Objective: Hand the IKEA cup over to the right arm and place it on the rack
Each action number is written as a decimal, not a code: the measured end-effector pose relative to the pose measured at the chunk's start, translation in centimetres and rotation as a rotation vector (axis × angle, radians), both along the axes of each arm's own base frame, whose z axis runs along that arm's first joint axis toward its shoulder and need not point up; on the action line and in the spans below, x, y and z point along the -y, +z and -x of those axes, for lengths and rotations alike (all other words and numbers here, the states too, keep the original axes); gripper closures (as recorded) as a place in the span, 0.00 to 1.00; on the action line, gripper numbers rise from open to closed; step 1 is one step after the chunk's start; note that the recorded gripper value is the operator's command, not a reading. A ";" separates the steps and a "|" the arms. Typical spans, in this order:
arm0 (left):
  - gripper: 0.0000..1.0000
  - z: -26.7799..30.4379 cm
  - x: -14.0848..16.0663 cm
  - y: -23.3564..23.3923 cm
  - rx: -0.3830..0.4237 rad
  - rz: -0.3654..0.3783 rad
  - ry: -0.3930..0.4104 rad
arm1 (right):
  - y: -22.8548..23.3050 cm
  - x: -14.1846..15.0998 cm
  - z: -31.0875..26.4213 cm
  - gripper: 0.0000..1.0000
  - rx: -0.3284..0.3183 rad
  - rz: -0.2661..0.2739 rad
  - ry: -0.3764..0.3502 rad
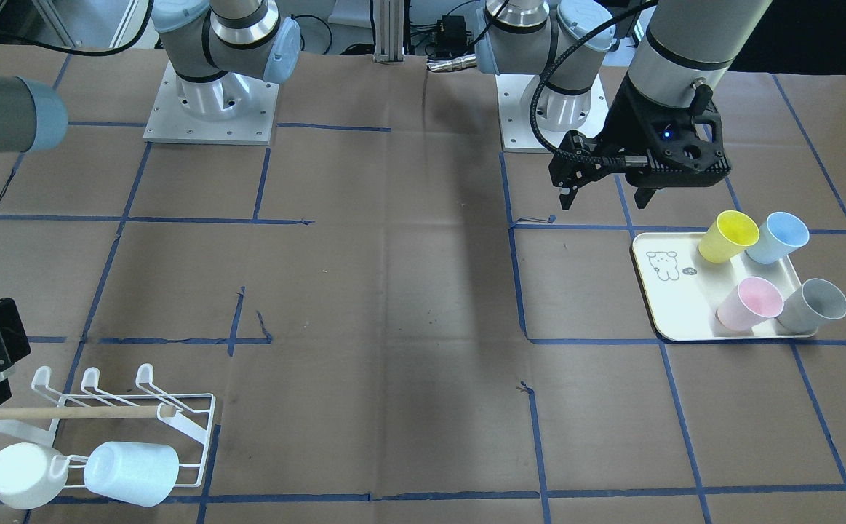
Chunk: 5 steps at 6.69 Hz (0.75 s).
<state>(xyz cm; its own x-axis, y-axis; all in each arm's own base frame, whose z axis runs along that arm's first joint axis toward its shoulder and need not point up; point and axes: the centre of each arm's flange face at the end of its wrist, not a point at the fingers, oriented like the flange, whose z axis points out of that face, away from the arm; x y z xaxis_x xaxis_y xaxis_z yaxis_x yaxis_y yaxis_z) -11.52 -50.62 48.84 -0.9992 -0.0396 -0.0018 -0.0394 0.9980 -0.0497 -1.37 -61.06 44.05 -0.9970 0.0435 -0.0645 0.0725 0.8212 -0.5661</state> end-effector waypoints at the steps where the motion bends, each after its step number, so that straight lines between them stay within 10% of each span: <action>1: 0.00 0.0 0.4 -0.2 0.000 -0.003 0.002 | 1.2 -0.7 -1.3 0.00 -0.005 -0.112 -0.001; 5: 0.00 0.0 0.6 -0.3 0.000 -0.007 0.003 | 6.9 -10.7 -9.2 0.00 0.011 -0.464 0.003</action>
<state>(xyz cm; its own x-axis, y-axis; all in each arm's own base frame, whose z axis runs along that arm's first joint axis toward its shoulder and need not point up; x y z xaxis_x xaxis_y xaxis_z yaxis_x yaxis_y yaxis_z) -11.50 -51.24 48.52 -0.9991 -0.0422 -0.0017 -0.0421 0.9982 -0.0426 7.82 -50.34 50.97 -0.9965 0.0672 -0.0497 0.0735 0.9877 -0.1379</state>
